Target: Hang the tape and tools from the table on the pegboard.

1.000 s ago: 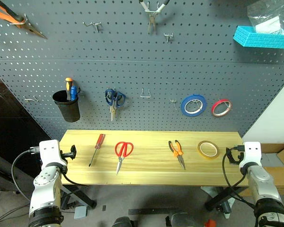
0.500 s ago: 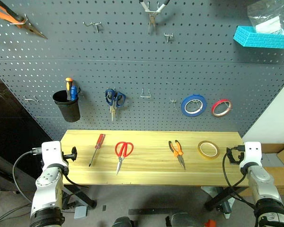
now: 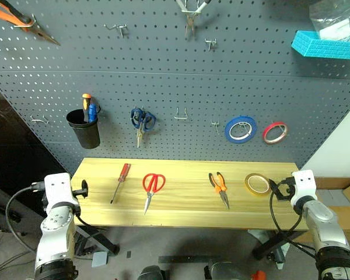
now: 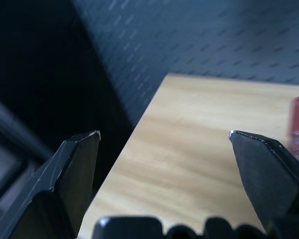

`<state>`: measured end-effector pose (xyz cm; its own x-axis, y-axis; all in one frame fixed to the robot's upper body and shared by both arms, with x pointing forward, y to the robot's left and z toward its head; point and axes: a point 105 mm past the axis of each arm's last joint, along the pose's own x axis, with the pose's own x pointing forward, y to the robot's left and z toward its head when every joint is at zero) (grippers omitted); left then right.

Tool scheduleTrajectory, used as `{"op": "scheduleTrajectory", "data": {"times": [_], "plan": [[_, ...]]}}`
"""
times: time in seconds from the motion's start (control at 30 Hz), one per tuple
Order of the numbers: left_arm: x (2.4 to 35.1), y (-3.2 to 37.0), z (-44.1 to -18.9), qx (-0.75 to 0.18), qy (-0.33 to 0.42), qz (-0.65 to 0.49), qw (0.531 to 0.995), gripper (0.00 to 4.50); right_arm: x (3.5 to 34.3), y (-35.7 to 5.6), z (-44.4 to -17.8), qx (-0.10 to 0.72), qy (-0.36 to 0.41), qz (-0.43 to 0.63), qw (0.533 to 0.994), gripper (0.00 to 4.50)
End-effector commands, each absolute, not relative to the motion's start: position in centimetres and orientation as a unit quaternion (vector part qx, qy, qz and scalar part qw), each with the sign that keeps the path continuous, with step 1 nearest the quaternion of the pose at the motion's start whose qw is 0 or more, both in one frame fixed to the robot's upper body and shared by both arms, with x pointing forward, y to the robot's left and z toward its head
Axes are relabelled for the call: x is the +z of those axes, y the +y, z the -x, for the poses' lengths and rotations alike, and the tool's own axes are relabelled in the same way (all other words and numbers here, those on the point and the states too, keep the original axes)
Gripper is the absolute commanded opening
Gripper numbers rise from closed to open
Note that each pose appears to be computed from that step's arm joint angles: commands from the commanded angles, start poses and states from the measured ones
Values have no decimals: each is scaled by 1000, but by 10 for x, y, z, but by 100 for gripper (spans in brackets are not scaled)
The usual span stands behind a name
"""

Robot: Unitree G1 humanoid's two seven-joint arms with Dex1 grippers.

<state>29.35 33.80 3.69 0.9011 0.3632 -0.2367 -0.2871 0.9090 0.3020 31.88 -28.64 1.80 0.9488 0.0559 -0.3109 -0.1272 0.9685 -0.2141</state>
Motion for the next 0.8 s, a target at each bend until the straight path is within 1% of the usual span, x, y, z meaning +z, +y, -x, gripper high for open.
{"op": "scheduleTrajectory", "data": {"times": [0.03, 0.1, 0.2, 0.3, 0.37, 0.47, 0.57, 0.7, 0.8], "plan": [[69, 289, -314, 50, 91, -190, 976, 447, 53, -274, -332, 72, 122, 127, 982, 450], [75, 264, -319, -20, 89, -202, 975, 447, 60, -270, -335, 78, 126, 133, 980, 450], [89, 221, -320, -143, 76, -163, 973, 447, 63, -266, -338, 94, 153, 139, 974, 450], [103, 181, -315, -261, 70, -147, 952, 447, 65, -263, -341, 111, 183, 141, 967, 450], [112, 163, -314, -317, 69, -154, 933, 447, 68, -265, -346, 111, 200, 148, 962, 450], [120, 151, -316, -354, 69, -162, 918, 447, 67, -268, -351, 104, 227, 157, 956, 450], [125, 137, -316, -397, 71, -172, 899, 447, 61, -258, -353, 144, 263, 151, 942, 450], [124, 134, -317, -413, 76, -187, 888, 447, 56, -254, -360, 153, 293, 128, 935, 450], [121, 133, -313, -429, 83, -192, 879, 447, 53, -248, -365, 163, 305, 118, 931, 450]]}}
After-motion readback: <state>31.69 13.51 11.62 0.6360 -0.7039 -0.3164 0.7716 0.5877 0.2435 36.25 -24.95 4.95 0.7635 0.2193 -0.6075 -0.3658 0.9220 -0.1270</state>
